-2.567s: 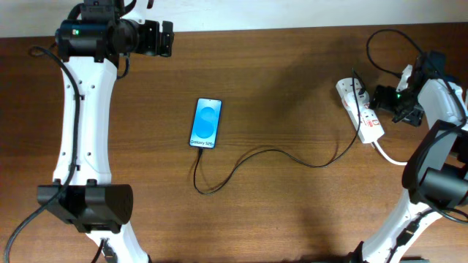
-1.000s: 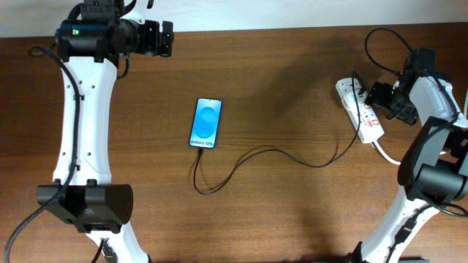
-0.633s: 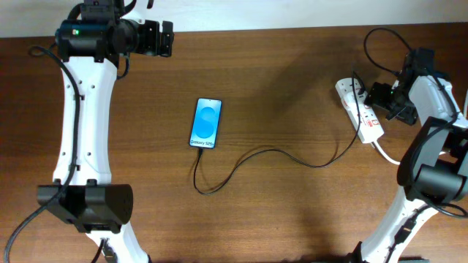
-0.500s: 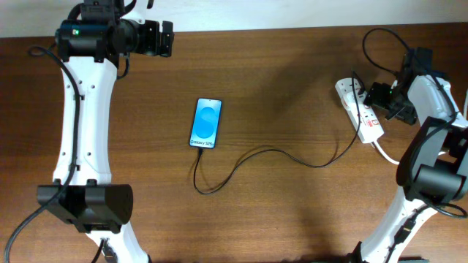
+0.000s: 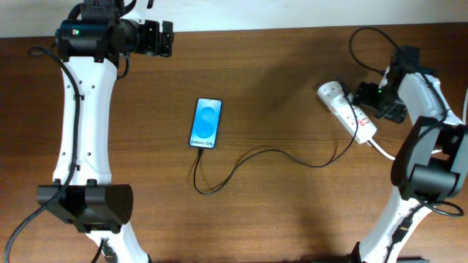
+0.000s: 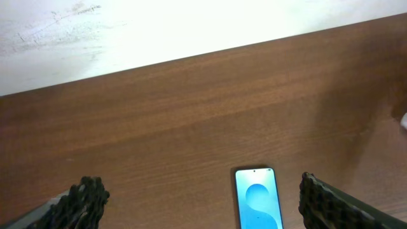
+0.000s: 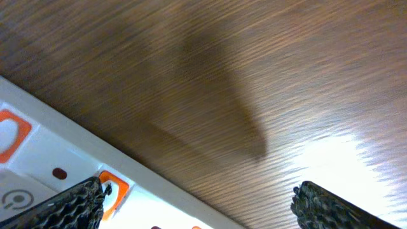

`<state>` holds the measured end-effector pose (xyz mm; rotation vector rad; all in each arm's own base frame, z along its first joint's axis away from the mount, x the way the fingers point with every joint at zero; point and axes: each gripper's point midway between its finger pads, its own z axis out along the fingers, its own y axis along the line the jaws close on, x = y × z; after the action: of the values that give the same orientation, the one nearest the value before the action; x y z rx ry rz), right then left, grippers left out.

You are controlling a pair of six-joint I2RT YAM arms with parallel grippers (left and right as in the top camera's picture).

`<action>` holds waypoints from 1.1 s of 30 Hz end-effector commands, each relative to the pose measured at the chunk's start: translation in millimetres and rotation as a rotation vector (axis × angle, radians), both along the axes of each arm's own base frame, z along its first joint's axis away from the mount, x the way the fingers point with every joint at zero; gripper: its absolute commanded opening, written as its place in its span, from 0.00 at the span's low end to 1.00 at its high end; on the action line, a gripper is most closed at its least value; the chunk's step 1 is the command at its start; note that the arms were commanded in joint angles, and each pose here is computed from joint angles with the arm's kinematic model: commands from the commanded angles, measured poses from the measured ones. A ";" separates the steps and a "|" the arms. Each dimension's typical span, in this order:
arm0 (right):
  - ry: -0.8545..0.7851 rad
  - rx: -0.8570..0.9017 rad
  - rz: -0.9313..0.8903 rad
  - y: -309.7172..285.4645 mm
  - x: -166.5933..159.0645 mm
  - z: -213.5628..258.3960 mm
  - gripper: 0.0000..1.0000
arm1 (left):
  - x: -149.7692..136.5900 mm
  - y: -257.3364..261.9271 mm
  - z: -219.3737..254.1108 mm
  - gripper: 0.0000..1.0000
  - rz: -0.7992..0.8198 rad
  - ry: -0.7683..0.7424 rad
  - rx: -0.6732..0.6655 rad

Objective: Plug charger to phone and switch on socket
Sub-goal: 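Position the right gripper over the power strip's switch, then press the power strip's switch down with the right gripper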

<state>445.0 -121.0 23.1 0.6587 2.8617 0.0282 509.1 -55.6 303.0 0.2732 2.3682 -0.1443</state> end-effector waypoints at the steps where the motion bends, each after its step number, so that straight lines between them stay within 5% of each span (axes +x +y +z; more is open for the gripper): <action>1: 0.083 0.135 0.108 51.8 -14.4 -26.6 0.98 | 0.7 0.8 0.0 1.00 0.000 -0.003 0.009; 33: 0.069 0.033 0.056 16.8 -5.9 -9.1 0.99 | 0.7 0.8 0.0 0.99 0.000 -0.003 0.009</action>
<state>440.1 -95.0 25.4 0.5479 2.9469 0.1227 509.1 -55.6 303.0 0.2732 2.3682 -0.1443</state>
